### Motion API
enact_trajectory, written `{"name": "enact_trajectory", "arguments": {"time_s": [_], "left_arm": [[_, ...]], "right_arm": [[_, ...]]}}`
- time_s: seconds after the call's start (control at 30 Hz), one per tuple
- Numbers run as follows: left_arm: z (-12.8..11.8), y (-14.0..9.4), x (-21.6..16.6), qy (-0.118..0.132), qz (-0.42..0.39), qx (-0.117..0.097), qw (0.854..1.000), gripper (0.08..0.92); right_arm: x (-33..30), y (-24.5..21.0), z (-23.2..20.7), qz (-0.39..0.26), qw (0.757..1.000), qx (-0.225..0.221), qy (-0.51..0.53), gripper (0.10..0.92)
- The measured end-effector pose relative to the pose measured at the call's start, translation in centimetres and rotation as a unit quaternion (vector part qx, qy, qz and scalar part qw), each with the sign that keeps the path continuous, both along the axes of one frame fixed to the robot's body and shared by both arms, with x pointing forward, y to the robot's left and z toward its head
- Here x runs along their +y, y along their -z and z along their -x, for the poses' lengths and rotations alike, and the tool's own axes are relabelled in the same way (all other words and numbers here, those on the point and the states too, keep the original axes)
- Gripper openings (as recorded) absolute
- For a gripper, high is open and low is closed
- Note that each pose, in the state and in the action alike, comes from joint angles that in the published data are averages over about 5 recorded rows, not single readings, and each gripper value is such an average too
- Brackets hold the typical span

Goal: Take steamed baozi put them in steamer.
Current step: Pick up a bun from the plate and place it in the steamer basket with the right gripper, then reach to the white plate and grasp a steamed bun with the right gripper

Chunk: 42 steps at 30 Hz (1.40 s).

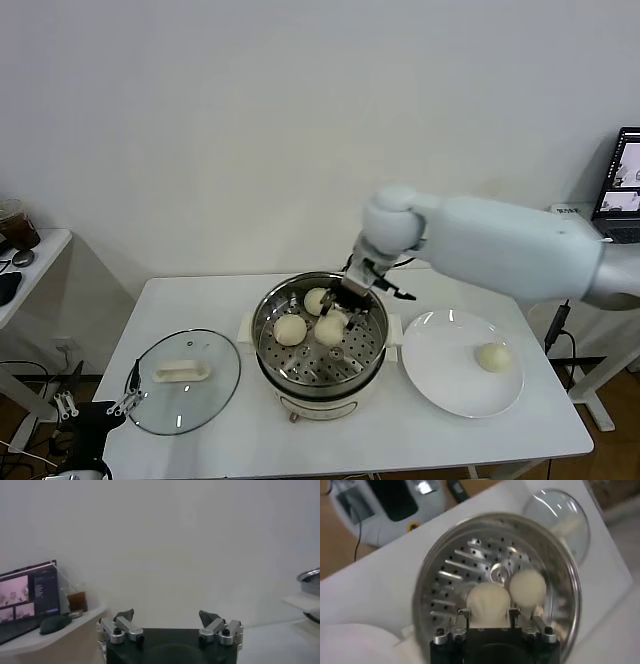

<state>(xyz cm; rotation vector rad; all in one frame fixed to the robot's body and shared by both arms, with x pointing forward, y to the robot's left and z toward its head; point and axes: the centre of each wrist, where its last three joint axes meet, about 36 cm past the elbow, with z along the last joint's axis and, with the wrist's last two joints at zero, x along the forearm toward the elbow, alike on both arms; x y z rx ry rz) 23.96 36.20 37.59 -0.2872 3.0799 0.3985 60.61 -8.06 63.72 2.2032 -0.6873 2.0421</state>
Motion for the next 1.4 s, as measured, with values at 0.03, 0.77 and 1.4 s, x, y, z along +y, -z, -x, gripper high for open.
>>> {"name": "enact_trajectory", "arguments": {"time_s": [0.03,0.77,1.4], "left_arm": [[0.0,0.0,0.0,-0.001,0.0,0.0,1.0,0.823],[0.1,0.3,0.1,-0.006,0.001,0.001,1.0,0.823],[-0.6,0.1,-0.3,0.003,0.003,-0.006,1.0,0.823]], "right_arm": [[0.5,0.4,0.0,0.004,1.0,-0.001,-0.013,0.485],[3.3,4.8,0.1,0.046,0.986,-0.029,-0.157,0.641],[-4.9,-3.4,-0.9,-0.004,0.998,-0.059,0.032,0.823]]}}
